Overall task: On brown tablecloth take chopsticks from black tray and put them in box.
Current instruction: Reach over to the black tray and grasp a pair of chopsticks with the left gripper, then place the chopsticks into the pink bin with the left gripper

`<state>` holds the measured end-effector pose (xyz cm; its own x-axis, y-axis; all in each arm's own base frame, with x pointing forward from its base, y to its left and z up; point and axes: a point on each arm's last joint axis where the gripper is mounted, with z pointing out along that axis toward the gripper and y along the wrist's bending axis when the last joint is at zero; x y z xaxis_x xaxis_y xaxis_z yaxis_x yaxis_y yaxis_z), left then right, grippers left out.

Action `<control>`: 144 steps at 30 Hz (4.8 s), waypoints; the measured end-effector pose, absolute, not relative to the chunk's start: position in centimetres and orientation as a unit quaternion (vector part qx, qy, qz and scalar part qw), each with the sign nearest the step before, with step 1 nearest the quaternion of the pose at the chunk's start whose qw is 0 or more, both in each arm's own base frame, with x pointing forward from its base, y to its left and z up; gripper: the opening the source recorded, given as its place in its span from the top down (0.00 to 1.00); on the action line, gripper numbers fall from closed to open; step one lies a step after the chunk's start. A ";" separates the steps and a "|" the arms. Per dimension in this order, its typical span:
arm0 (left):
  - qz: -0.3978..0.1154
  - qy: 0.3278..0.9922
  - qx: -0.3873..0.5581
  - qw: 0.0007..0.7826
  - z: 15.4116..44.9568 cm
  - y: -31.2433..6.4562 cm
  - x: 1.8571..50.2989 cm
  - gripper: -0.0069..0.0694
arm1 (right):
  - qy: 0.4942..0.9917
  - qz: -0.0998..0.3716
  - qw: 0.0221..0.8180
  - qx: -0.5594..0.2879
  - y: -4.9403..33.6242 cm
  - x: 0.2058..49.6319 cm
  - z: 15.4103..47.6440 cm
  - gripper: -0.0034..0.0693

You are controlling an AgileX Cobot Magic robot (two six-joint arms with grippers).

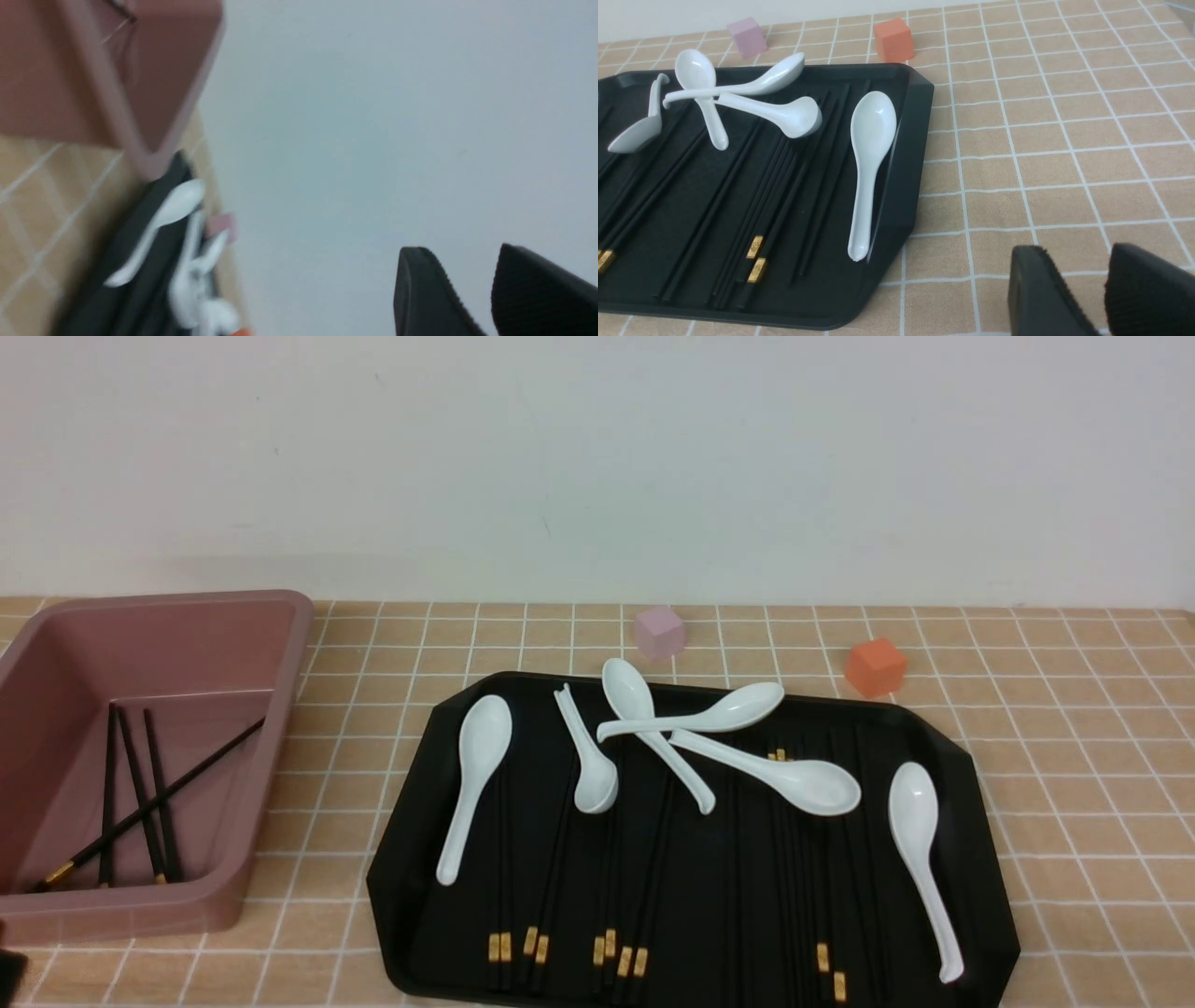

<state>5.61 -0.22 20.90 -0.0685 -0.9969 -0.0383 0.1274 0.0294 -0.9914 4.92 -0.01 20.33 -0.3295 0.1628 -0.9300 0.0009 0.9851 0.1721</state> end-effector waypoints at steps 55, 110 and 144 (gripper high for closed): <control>-0.060 0.988 -0.125 0.065 17.0 -18.0 33.7 0.53 | 0.812 0.070 0.577 0.050 0.0 4.9 20.3 0.62; -0.086 0.991 -0.087 0.061 15.7 -18.8 34.3 0.75 | 0.812 0.070 0.577 0.050 0.0 4.9 20.3 0.62; 0.016 0.927 -0.315 0.202 31.9 4.7 33.8 0.75 | 0.812 0.070 0.577 0.050 0.0 4.9 20.3 0.62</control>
<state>33.82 4.67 31.94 -0.7199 -0.5779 -0.3844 -0.5910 0.8008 -0.0970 4.92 -0.01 20.33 -0.3294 0.1621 -0.9302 0.0010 0.9852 0.1714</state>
